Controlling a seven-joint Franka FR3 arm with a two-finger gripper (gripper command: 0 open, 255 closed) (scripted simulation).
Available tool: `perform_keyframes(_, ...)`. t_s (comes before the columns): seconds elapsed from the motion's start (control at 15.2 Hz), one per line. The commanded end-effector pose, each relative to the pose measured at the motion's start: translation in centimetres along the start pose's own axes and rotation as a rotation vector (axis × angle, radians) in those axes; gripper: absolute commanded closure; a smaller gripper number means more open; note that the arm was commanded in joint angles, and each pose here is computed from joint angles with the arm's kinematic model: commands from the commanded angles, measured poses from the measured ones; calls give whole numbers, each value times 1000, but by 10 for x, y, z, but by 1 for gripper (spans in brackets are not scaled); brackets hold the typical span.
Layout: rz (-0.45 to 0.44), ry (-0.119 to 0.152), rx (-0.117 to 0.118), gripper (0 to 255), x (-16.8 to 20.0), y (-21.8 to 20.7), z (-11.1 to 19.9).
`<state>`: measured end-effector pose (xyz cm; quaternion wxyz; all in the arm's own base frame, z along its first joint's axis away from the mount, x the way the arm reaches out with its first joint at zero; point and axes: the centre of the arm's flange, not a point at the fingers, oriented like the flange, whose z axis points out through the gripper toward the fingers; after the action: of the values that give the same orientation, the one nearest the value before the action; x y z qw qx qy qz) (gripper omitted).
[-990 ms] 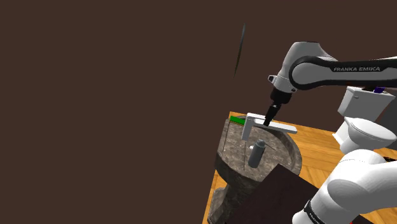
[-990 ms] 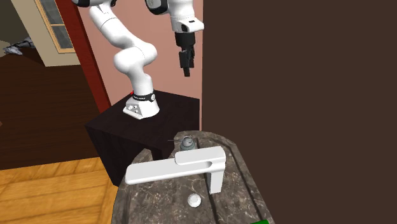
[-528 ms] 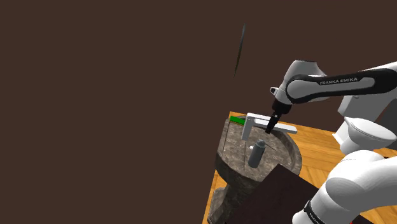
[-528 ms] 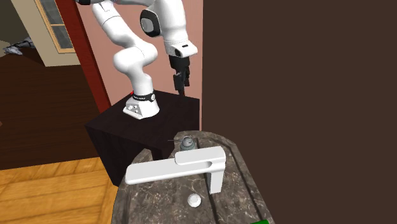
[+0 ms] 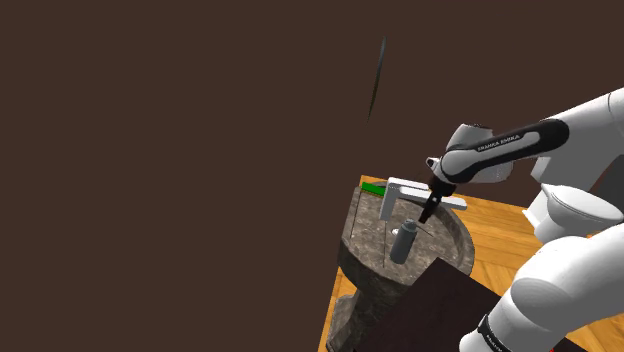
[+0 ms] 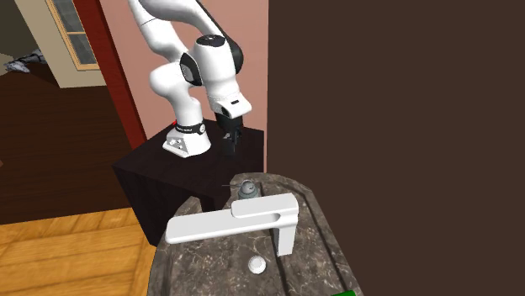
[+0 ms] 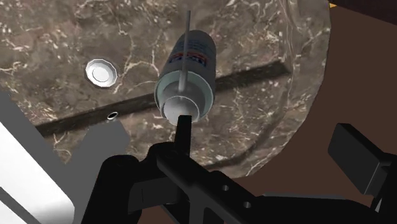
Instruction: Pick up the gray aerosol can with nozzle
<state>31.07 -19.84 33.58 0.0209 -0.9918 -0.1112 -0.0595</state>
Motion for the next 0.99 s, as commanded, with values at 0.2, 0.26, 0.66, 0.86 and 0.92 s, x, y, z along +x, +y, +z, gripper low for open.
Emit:
perform_keyframes(0.2,-6,10,0,0,-14,46,49)
perform_keyframes(0.26,-6,11,0,0,-17,52,56)
perform_keyframes(0.66,-6,11,0,0,-20,53,87)
perform_keyframes(0.86,-6,11,0,0,-21,53,96)
perform_keyframes(0.92,-6,11,0,255,-22,53,96)
